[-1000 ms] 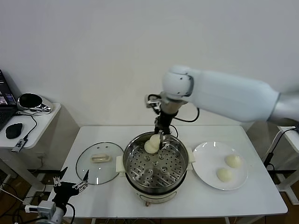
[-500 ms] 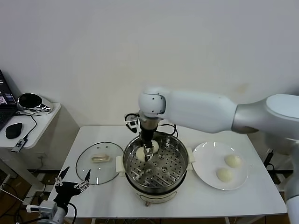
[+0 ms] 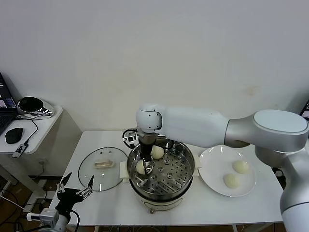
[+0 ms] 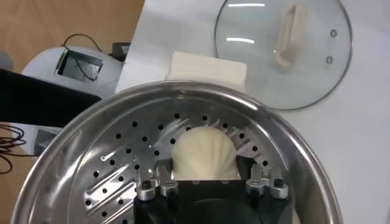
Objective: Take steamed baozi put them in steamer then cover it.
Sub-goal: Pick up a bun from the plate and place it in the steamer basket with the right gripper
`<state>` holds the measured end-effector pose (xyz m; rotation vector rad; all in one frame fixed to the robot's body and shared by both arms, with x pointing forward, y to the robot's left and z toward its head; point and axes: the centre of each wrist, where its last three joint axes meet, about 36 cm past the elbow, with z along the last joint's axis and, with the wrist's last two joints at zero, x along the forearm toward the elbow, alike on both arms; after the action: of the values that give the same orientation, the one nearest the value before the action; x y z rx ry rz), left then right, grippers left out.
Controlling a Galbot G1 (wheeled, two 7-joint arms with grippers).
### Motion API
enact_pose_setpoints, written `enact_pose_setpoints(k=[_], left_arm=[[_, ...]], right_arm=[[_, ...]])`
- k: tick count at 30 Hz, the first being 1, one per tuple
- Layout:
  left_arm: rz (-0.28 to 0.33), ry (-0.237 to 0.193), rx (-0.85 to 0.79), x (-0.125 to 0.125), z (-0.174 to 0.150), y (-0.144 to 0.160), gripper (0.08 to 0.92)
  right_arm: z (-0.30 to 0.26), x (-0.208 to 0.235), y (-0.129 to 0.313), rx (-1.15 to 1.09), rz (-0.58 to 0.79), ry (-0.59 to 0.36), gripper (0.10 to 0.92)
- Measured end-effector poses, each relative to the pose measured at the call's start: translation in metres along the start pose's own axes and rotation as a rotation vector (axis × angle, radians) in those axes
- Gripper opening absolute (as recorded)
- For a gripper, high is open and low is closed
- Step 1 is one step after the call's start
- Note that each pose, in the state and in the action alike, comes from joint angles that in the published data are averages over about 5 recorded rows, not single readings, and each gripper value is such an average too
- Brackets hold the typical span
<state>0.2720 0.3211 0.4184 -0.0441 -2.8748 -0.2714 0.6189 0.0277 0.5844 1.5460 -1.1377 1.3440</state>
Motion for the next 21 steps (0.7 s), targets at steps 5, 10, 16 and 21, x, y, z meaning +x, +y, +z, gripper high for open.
enact_pose_setpoints(k=[5,10,16,21], left_arm=[[0.002,-0.009,0.000,0.003,-0.004,-0.001,0.823],[0.007,-0.013,-0.001,0.005,-0.006,-0.004,0.823],[0.018,-0.019,0.001,0.006,-0.010,-0.008,0.823],[0.033,-0.019,-0.001,0.006,-0.012,-0.010,0.823]], right_arm=[[0.002,-0.006,0.002,-0.008,0.007,-0.010,0.747],[0.006,-0.002,0.004,-0.015,0.028,-0.024,0.819],[0.024,0.030,0.009,-0.019,0.068,-0.048,0.823],[0.057,0.072,0.019,-0.028,0.112,-0.070,0.823]])
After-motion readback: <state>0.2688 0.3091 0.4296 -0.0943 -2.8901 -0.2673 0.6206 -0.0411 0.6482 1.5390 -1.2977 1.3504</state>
